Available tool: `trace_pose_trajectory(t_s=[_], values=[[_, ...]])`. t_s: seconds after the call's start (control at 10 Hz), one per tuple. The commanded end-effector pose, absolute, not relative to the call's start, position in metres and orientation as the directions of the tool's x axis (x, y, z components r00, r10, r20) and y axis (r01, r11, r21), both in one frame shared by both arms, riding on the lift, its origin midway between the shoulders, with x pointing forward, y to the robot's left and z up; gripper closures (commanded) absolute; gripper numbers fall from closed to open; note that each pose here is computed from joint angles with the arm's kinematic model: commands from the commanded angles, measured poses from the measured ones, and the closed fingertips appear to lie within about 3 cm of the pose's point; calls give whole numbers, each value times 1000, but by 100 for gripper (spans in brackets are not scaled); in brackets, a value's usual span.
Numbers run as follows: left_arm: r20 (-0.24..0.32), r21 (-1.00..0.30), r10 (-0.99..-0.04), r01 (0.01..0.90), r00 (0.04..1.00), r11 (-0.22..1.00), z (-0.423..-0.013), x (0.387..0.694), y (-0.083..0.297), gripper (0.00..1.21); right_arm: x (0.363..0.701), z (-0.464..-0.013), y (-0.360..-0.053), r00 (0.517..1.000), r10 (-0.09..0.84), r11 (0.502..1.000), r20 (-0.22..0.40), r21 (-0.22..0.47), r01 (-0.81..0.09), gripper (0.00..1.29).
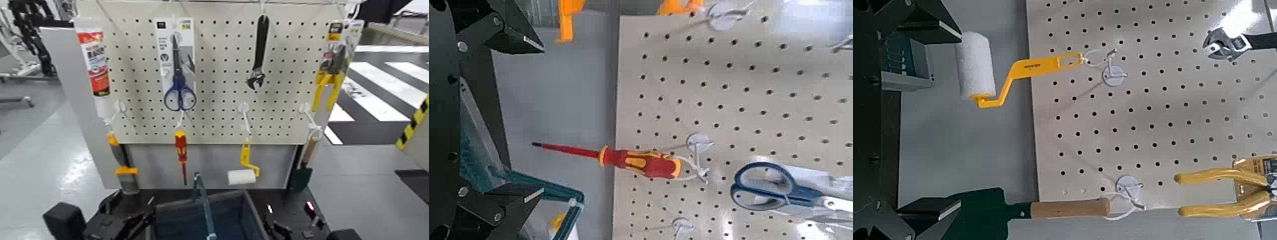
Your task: Place the crate on the table.
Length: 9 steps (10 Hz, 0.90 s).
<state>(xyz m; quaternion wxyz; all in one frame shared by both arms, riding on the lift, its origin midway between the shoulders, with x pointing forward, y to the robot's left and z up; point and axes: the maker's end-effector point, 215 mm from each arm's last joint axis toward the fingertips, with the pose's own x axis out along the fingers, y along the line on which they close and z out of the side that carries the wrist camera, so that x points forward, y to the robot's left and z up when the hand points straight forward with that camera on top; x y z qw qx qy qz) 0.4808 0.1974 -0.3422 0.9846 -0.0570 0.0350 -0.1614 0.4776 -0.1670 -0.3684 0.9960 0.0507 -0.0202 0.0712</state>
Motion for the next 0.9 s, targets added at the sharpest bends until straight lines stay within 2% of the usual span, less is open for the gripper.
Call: trace_pose_trajectory(t_s=[0.1, 0.5, 0.7, 0.9], values=[[1, -31, -242, 242, 970, 970, -338, 462, 212, 30, 476, -368, -168, 990, 137, 985, 45, 101, -141, 14], [40, -10, -150, 151, 988, 989, -341, 445, 224, 30, 473, -370, -166, 990, 133, 984, 41, 116, -137, 14], [72, -3, -63, 63, 995, 998, -336, 435, 233, 30, 472, -372, -168, 991, 127, 984, 36, 119, -131, 14], [75, 4, -70, 70, 995, 998, -335, 436, 230, 30, 471, -373, -167, 991, 129, 984, 34, 118, -132, 14]])
